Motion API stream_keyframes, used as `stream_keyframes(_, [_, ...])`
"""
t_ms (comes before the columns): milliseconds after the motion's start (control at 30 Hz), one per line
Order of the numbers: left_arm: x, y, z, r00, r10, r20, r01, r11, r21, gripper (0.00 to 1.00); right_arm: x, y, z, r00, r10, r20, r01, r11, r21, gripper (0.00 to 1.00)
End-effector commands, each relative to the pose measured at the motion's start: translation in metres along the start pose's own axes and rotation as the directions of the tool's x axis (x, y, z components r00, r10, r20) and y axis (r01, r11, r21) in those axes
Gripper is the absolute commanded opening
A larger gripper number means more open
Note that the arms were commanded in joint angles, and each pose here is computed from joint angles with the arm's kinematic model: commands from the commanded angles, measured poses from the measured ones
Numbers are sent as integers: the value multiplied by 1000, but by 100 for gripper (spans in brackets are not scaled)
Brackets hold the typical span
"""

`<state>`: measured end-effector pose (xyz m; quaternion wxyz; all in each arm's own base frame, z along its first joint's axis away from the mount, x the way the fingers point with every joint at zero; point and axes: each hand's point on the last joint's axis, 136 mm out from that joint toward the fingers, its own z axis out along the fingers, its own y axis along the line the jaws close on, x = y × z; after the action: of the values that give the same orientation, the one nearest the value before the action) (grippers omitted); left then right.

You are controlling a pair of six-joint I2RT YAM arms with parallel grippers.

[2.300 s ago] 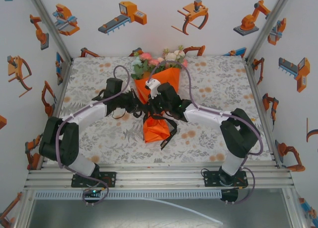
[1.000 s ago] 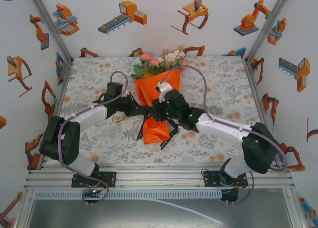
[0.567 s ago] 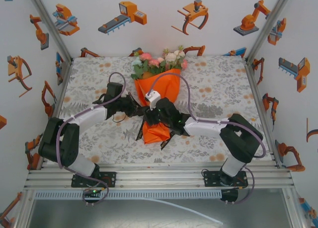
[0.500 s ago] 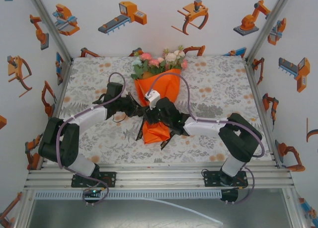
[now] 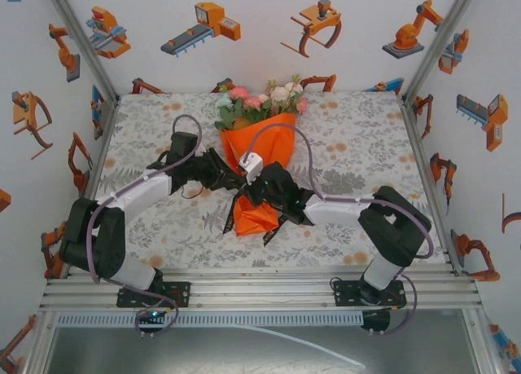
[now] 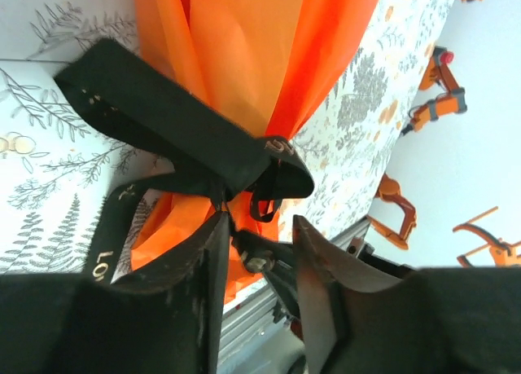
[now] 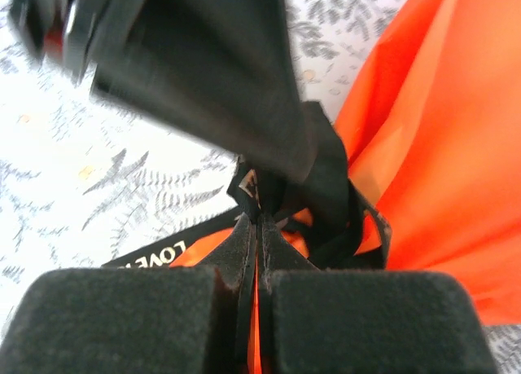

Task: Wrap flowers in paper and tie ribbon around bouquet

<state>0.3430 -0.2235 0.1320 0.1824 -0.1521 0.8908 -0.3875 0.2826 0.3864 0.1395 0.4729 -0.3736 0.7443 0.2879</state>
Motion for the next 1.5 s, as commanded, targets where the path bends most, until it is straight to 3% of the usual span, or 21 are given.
stream_keyframes(0, [-33, -31, -31, 965, 234, 116, -231, 972, -39, 43, -10, 26, -18, 998, -6, 57, 15, 988, -152, 0])
stream_keyframes(133, [-44, -46, -34, 885, 450, 120, -443, 893, -81, 45, 9, 46, -36, 1000, 19, 23, -12, 965, -262, 0])
stream_keyframes(333, [-6, -67, -6, 665, 746, -43, -743, 666, 59, 45, 23, 25, -46, 999, 47, -8, -48, 989, -139, 0])
stream_keyframes(433, [22, -77, 6, 570, 818, -78, -794, 573, 203, 46, 24, 17, -51, 998, 60, -9, -61, 993, -99, 0])
stream_keyframes(533, [47, -89, 14, 538, 837, -96, -770, 535, 347, 51, 24, 12, -55, 998, 66, -3, -66, 995, -79, 0])
stream_keyframes(633, [63, -84, 25, 500, 856, -133, -775, 511, 373, 58, 22, 8, -57, 997, 76, 3, -76, 995, -72, 0])
stream_keyframes(700, [62, -73, 34, 487, 859, -160, -792, 511, 335, 61, 23, 7, -58, 997, 78, 3, -77, 994, -72, 0])
stream_keyframes(833, [59, -55, 44, 468, 859, -209, -813, 511, 278, 60, 23, 7, -56, 997, 80, -2, -80, 994, -79, 0])
stream_keyframes(1100, [59, -48, 45, 459, 857, -232, -823, 509, 253, 37, 25, 6, -54, 996, 83, -8, -84, 993, -78, 0])
stream_keyframes(1300, [57, -57, 44, 482, 851, -208, -810, 523, 264, 17, 23, 2, -55, 996, 85, -4, -85, 995, -58, 0])
stream_keyframes(1467, [49, -68, 39, 520, 841, -151, -806, 541, 238, 14, 19, -4, -58, 996, 88, 3, -87, 996, -22, 0])
